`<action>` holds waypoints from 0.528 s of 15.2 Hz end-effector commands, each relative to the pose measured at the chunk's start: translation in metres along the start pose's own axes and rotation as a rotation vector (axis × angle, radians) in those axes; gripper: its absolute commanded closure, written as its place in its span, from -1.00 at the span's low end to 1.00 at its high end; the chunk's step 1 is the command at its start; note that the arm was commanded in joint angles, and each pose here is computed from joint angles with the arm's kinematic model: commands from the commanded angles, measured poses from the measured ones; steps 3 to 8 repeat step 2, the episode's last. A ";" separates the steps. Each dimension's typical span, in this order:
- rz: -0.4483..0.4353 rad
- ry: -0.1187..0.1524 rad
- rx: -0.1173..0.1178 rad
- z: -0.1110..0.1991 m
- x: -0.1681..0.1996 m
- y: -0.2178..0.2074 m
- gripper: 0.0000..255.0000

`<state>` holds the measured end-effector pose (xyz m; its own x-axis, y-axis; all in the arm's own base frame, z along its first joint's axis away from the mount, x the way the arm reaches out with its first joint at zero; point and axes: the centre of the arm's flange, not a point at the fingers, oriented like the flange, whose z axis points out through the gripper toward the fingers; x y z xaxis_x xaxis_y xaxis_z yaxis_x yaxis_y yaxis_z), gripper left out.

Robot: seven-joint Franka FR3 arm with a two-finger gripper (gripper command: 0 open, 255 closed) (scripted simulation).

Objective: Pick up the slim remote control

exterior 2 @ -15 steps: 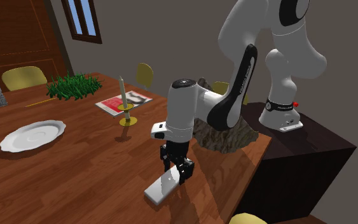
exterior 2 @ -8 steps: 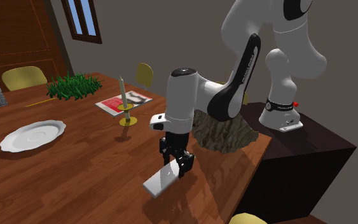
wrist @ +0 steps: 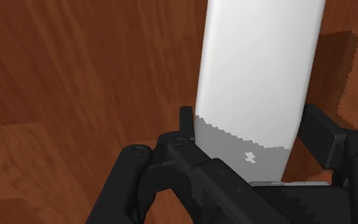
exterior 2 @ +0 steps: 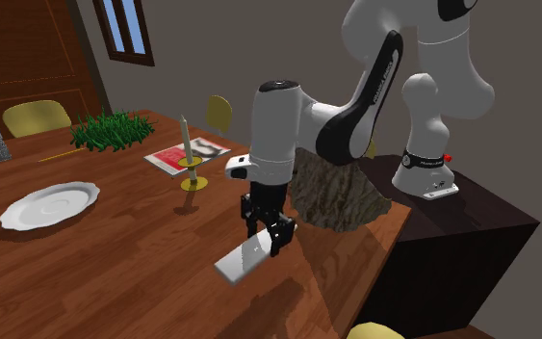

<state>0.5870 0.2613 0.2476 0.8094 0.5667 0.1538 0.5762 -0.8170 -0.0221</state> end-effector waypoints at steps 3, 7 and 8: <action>0.000 0.000 0.000 -0.008 0.002 -0.001 1.00; 0.000 0.000 0.000 -0.008 0.002 -0.001 1.00; 0.000 0.000 0.000 -0.008 0.002 -0.001 1.00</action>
